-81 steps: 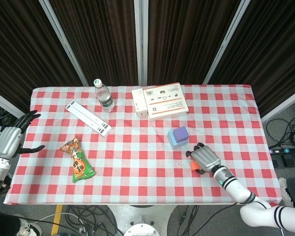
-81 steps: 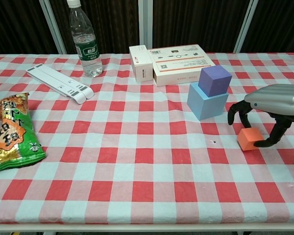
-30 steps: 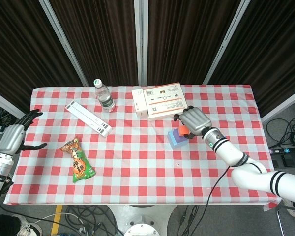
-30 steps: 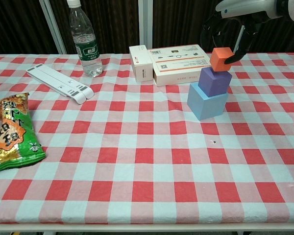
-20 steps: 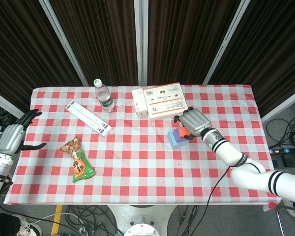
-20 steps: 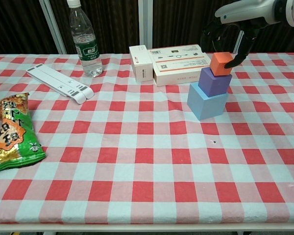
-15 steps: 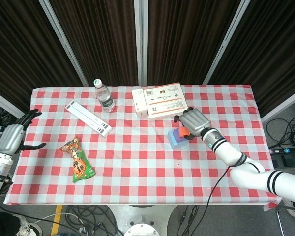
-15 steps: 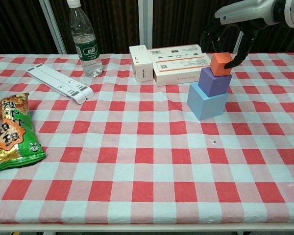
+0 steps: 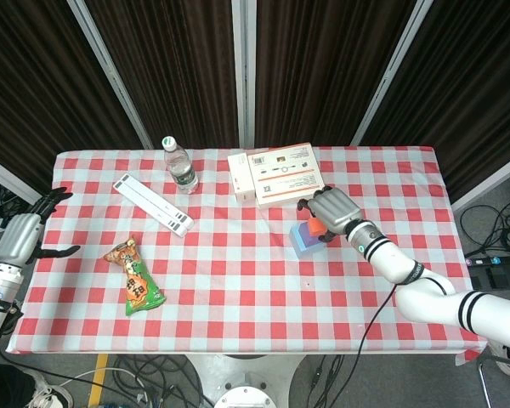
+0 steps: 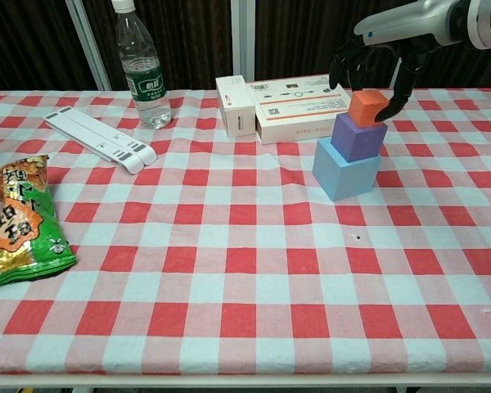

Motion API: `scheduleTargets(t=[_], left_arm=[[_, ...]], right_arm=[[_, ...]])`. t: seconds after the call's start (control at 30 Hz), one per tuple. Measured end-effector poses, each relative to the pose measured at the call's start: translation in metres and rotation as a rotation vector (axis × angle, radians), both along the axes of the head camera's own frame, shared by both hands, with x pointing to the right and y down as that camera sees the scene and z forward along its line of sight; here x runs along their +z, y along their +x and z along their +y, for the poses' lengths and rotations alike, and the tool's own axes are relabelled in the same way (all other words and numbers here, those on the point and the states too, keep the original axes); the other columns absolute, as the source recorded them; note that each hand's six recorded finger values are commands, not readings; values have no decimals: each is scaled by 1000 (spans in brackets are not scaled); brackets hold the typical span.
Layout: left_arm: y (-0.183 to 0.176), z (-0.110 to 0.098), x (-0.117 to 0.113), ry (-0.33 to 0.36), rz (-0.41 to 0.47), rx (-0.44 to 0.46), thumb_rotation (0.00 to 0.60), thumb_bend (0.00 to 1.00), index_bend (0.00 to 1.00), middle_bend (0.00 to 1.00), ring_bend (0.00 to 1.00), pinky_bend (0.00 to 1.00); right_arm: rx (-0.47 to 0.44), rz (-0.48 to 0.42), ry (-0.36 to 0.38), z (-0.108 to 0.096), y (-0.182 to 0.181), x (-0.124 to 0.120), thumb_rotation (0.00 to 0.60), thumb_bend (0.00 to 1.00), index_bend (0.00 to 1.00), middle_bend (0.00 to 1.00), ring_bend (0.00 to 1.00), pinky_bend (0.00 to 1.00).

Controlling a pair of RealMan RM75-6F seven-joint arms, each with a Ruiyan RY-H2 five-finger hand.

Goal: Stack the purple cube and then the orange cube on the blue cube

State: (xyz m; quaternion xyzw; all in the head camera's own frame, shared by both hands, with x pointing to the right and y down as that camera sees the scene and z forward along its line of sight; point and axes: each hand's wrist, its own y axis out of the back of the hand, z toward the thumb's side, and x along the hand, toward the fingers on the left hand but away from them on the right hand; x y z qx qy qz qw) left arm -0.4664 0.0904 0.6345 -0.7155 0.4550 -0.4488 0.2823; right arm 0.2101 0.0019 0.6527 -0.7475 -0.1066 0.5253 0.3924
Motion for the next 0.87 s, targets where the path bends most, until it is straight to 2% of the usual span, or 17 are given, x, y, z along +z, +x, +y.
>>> scheduleTargets(t=[0.17, 0.37, 0.5, 0.57, 0.67, 0.8, 0.87], left_arm=[[2, -1, -1, 4, 4, 4, 600, 0, 208, 195, 157, 288], [3, -2, -4, 12, 0, 12, 600, 0, 209, 195, 157, 288], [4, -2, -6, 14, -9, 16, 600, 0, 209, 195, 157, 288], [4, -1, -8, 16, -17, 20, 600, 0, 209, 194, 157, 288], [6, 0, -11, 17, -20, 27, 600, 0, 209, 195, 157, 288], [10, 2, -14, 17, -28, 40, 600, 0, 209, 195, 157, 288], [11, 3, -15, 15, -27, 42, 600, 0, 209, 194, 156, 288]], right_arm=[[5, -20, 18, -5, 0, -9, 600, 28, 200, 348, 165, 179], [25, -54, 85, -11, 8, -36, 600, 7, 187, 332, 144, 153], [59, -66, 187, -11, 32, -63, 600, 7, 128, 292, 107, 131], [87, -65, 244, -9, 48, -75, 600, 7, 57, 234, 68, 106], [151, -52, 354, -1, 81, -92, 600, 12, 4, 174, 21, 71], [271, -4, 510, 20, 135, -111, 600, 58, 0, 162, 11, 65], [328, 27, 548, 36, 158, -114, 600, 59, 0, 162, 9, 64]])
